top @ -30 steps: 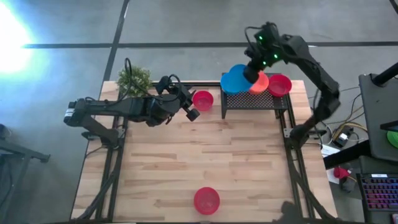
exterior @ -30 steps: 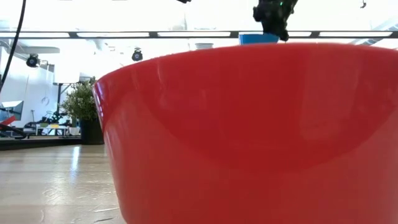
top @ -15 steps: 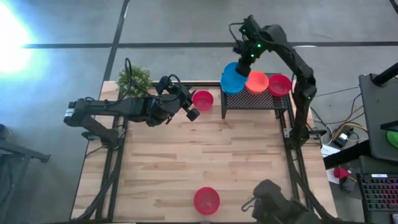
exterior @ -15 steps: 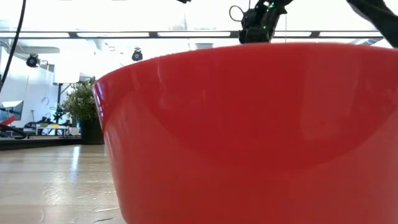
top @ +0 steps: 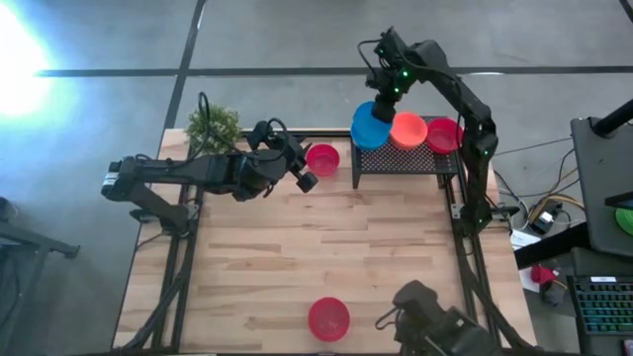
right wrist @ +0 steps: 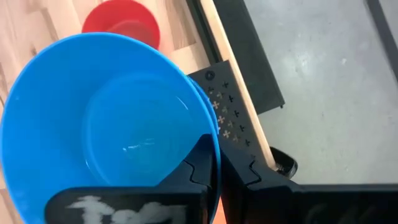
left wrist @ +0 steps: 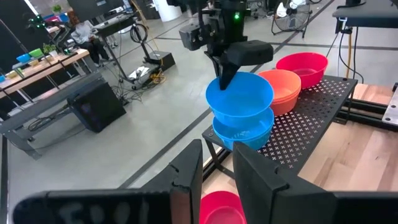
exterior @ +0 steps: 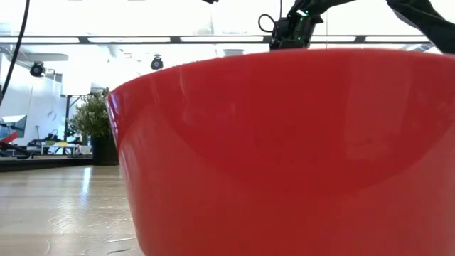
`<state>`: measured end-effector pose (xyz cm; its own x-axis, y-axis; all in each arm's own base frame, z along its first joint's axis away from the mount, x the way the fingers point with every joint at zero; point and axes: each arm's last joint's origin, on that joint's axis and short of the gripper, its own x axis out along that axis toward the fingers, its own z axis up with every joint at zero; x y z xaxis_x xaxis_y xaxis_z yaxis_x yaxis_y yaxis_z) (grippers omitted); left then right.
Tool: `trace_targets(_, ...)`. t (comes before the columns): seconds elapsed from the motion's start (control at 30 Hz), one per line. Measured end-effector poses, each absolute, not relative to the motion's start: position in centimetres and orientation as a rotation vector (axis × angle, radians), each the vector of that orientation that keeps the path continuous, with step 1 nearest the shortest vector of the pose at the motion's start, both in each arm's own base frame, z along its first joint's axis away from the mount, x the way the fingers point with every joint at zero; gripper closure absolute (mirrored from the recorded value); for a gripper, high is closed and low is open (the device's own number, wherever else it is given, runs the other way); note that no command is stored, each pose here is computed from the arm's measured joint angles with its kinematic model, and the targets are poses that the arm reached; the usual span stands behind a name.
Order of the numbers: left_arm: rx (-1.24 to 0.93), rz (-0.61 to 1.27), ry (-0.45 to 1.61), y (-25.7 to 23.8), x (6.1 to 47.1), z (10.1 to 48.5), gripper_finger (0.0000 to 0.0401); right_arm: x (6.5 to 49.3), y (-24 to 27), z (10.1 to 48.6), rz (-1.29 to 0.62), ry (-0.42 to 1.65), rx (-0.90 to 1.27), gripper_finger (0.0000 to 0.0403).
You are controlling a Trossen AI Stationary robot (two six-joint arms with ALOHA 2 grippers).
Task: Pick & Place Mini bowls
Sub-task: Stack the blue bowl on the blue bowl
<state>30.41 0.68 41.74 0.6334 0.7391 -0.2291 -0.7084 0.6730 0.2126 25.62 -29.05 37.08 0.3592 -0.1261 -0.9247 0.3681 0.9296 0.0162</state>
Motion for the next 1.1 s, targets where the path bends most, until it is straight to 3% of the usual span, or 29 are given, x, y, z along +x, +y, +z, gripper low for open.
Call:
trace_targets(0.83,0.106,0.829,0.310,0.7,30.4,41.7,0.0317,26.0,-29.5,35.3,-0.313,1.184,0.251,0.0393)
trace_targets(1.1,0.107,0.829,0.310,0.7,30.4,41.7,0.0317,26.4,-29.1,35.3,-0.292,1.188,0.228,0.0334)
